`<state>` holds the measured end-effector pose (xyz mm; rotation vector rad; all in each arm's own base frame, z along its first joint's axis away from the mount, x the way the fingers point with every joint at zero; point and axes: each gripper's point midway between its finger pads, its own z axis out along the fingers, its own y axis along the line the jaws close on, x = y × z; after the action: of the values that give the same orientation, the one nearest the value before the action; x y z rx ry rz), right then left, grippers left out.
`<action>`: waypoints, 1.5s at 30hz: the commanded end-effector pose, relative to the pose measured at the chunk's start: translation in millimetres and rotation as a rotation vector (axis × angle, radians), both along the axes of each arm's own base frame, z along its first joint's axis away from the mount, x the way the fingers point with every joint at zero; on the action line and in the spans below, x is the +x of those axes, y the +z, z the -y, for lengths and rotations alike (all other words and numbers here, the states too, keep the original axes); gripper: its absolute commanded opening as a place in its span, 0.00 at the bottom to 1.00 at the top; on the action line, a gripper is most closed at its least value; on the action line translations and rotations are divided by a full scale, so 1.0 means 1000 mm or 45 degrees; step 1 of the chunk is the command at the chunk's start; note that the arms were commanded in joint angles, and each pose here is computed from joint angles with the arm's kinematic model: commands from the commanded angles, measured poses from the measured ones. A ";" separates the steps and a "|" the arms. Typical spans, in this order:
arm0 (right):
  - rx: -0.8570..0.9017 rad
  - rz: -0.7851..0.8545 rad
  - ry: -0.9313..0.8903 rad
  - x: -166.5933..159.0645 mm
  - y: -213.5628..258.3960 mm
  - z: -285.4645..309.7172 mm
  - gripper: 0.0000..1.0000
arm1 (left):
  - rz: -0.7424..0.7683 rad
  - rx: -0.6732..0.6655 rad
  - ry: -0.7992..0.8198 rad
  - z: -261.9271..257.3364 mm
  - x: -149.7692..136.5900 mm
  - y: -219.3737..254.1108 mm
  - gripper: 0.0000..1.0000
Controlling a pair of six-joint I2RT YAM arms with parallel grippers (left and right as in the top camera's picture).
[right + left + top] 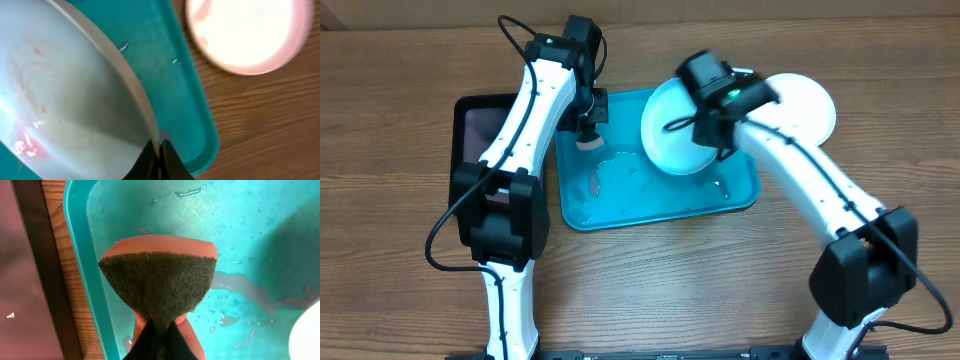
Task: Clean dirty plates on tray and stack at the side
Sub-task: 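Lower the pale blue plate onto the white plate stack and release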
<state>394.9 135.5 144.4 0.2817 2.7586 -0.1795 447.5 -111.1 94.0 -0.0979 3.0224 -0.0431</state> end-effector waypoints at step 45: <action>0.559 -0.156 -0.584 0.052 -0.109 0.230 0.87 | 0.020 0.003 0.012 0.001 0.003 0.001 0.04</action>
<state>446.4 -97.4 37.8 1.0470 2.7730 0.3020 450.0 -111.7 94.3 -0.1016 3.0123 -0.0474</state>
